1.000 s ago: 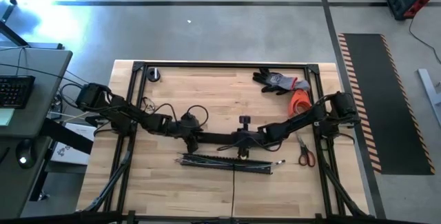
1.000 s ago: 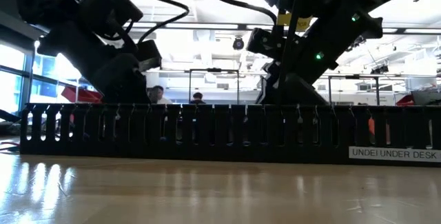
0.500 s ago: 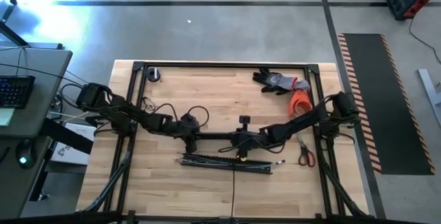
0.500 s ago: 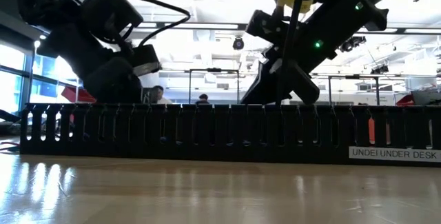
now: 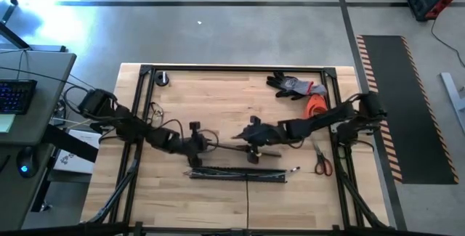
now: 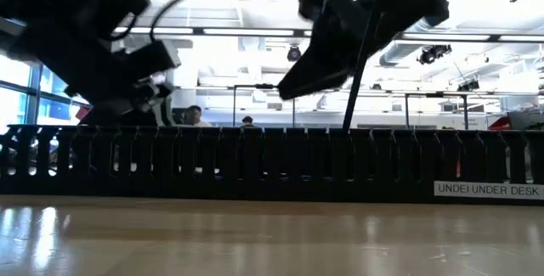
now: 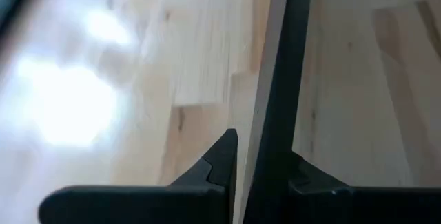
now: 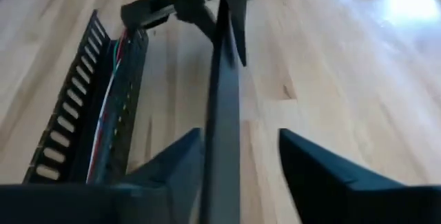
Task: Ziptie cables
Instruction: Close the black cable duct
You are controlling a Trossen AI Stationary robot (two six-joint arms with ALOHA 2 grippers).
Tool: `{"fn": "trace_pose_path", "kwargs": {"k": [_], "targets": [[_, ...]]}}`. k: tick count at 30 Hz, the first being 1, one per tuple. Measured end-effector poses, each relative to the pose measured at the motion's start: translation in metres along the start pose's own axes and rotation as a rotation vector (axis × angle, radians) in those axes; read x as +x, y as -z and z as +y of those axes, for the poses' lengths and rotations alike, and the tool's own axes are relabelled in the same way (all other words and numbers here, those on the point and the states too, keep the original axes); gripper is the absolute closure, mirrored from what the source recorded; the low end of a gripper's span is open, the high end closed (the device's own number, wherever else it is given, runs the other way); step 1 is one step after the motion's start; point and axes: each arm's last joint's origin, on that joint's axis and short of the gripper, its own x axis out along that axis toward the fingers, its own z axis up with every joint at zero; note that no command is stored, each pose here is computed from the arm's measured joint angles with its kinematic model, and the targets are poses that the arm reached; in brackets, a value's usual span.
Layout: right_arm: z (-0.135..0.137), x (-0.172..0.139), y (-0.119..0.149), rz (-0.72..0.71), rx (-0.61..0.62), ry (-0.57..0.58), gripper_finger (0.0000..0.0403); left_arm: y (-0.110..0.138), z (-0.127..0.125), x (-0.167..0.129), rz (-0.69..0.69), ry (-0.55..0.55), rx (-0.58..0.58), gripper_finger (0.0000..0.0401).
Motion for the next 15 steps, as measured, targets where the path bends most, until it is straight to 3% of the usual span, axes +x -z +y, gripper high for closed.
{"fn": "trace_pose_path", "kwargs": {"k": [7,10,15], "targets": [[-0.022,0.036,0.013,0.016,0.149,-0.244,0.0104,0.001,-0.016,-0.013,-0.038,-0.174,0.208,0.036],[-0.03,0.047,0.018,0.003,0.209,-0.291,0.008,0.001,-0.018,-0.016,-0.042,-0.235,0.256,0.0358],[-0.045,0.053,0.021,0.003,0.243,-0.259,0.0072,0.001,-0.019,-0.018,-0.043,-0.289,0.31,0.0355]]}}
